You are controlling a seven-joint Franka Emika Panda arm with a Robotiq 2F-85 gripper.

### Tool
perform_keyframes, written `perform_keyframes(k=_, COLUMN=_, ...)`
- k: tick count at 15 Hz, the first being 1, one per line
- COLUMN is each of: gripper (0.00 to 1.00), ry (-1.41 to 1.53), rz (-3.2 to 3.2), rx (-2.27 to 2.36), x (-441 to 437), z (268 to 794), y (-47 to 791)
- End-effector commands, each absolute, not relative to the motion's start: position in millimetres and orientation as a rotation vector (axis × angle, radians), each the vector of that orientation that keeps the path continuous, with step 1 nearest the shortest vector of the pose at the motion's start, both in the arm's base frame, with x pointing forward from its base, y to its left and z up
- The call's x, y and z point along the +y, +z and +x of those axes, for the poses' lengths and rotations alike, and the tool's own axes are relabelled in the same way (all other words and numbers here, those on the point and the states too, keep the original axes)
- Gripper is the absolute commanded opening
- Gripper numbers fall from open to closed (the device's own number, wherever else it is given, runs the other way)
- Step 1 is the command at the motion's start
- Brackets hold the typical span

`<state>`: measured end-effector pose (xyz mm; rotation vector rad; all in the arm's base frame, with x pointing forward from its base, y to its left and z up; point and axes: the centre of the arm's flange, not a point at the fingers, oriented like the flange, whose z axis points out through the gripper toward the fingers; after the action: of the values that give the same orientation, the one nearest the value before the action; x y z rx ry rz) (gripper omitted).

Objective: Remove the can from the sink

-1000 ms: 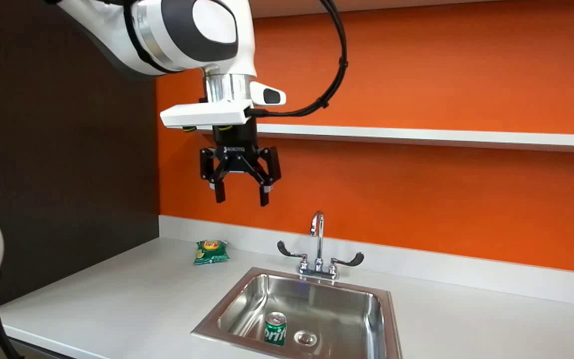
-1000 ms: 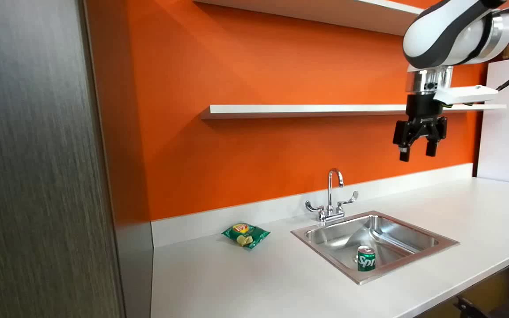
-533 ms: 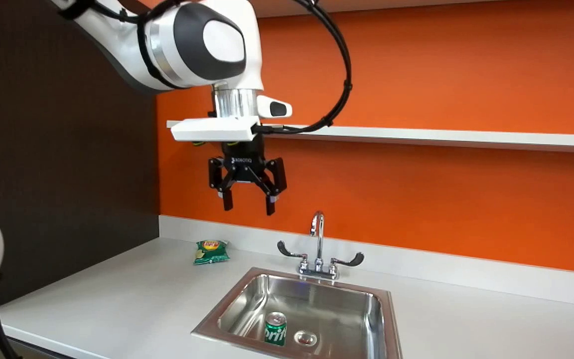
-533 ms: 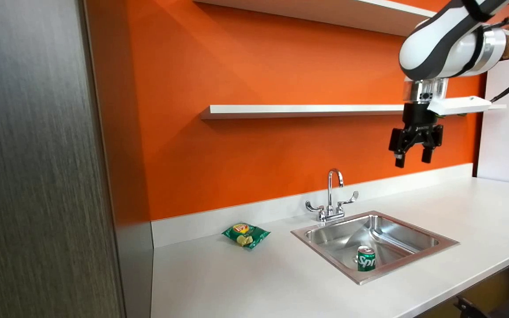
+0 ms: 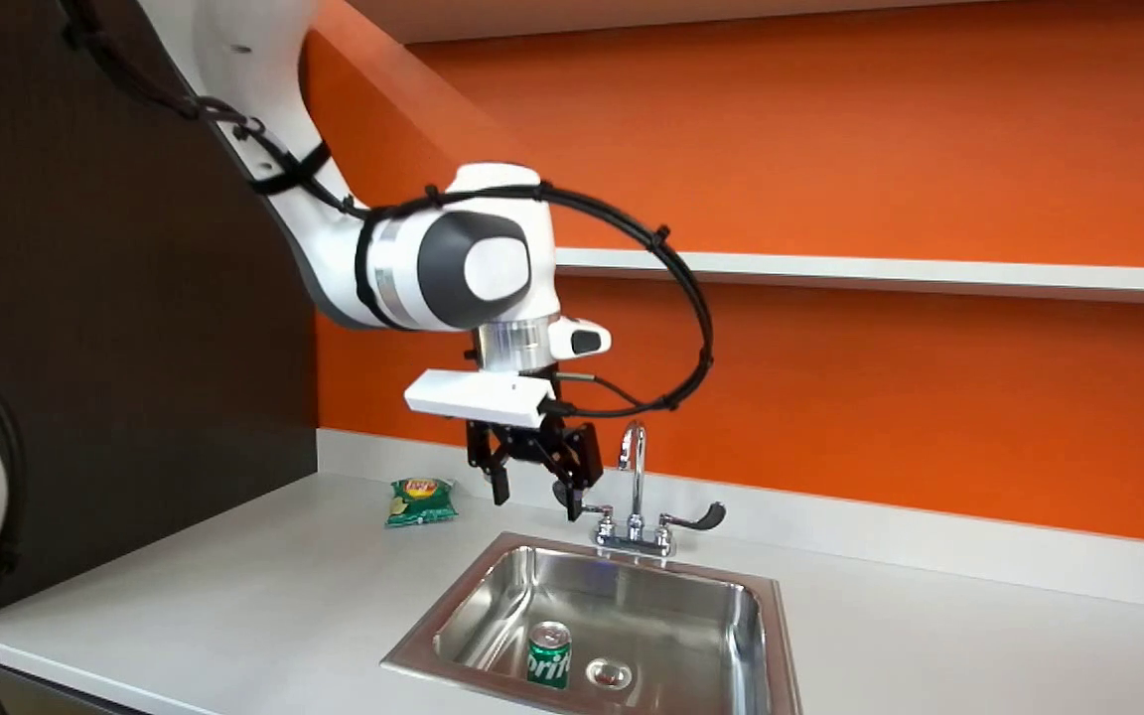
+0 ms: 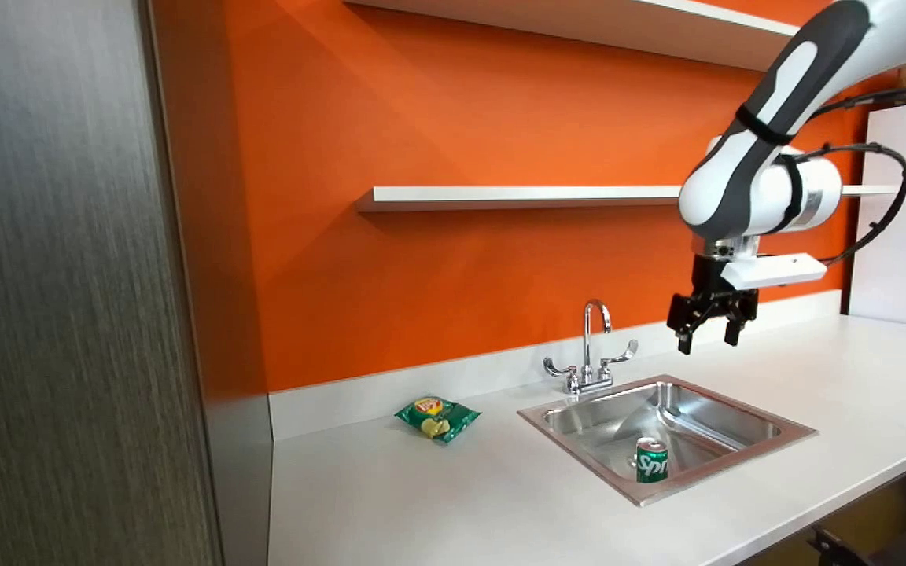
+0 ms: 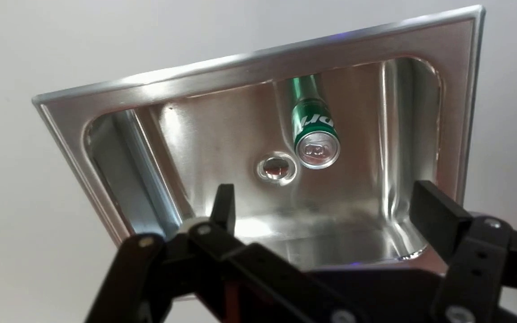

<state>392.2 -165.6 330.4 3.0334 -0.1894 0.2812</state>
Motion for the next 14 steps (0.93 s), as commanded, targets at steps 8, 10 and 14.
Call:
perform_keyframes(k=8, gripper=1.0, ry=0.257, rz=3.022, rx=-0.444, x=-188, z=460, y=214)
perform_keyframes(k=10, gripper=1.0, ry=0.248, rz=3.023, rx=-0.452, x=-185, z=472, y=199)
perform_keyframes(k=14, gripper=1.0, ry=0.22, rz=3.027, rx=-0.455, x=-178, z=492, y=171)
